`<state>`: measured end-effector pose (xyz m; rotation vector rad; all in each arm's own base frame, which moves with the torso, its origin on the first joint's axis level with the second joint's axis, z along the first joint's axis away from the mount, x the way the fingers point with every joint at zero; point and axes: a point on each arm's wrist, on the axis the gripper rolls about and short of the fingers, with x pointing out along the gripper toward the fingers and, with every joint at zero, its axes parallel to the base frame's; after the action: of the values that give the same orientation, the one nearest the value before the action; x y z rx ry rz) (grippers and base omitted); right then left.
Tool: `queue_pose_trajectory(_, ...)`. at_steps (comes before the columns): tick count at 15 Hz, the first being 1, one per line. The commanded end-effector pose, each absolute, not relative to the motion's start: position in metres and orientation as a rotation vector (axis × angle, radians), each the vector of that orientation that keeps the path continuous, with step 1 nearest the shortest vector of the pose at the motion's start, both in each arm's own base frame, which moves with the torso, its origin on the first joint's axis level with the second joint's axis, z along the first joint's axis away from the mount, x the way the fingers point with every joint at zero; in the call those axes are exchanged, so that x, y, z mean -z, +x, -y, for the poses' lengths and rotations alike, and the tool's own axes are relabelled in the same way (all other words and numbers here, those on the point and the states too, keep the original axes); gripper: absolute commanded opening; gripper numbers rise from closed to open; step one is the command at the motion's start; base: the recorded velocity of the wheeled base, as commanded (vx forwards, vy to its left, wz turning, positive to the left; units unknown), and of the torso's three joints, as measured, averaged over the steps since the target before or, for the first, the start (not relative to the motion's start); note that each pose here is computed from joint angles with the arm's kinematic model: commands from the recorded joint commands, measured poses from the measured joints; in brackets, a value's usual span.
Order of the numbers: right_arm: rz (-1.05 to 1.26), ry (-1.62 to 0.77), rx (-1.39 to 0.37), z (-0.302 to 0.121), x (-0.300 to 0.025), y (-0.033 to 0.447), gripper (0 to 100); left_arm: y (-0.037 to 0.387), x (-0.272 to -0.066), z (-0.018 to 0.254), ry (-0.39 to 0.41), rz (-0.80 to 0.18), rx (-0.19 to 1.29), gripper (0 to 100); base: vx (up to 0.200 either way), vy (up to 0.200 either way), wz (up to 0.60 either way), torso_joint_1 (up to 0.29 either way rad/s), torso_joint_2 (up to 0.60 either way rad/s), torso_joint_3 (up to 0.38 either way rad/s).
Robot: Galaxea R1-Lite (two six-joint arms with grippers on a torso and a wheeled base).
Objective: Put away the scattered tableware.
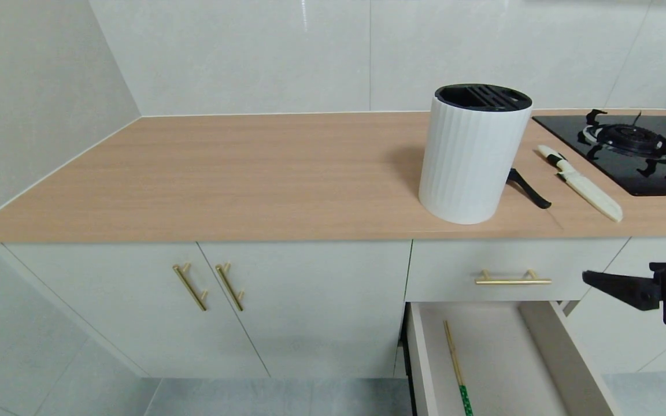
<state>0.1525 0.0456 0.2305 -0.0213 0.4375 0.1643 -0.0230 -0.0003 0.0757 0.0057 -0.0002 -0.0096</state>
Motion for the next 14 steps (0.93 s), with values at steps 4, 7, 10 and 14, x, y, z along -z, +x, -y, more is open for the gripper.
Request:
queue_pose_trajectory(4, -0.322, -0.072, -0.161, -0.014, -0.233, 0.265, 100, -0.023, -0.076, 0.000, 0.006, 0.000, 0.011, 100, 0.000, 0.000, 0.00, 0.000, 0.00, 0.000)
queue_pose_trajectory(7, -0.293, -0.106, -0.176, -0.008, -0.232, 0.310, 100, -0.023, -0.076, 0.000, 0.006, 0.000, 0.011, 100, 0.000, 0.000, 0.00, 0.000, 0.00, 0.000)
queue_pose_trajectory(10, -0.290, -0.104, -0.230, -0.010, -0.227, 0.340, 100, -0.023, -0.076, 0.000, 0.006, 0.000, 0.009, 100, 0.000, 0.000, 0.00, 0.000, 0.00, 0.000)
queue_pose_trajectory(14, -0.312, -0.106, -0.241, -0.004, -0.200, 0.365, 100, -0.023, -0.076, 0.000, 0.006, 0.000, 0.009, 100, 0.000, 0.000, 0.00, 0.000, 0.00, 0.000)
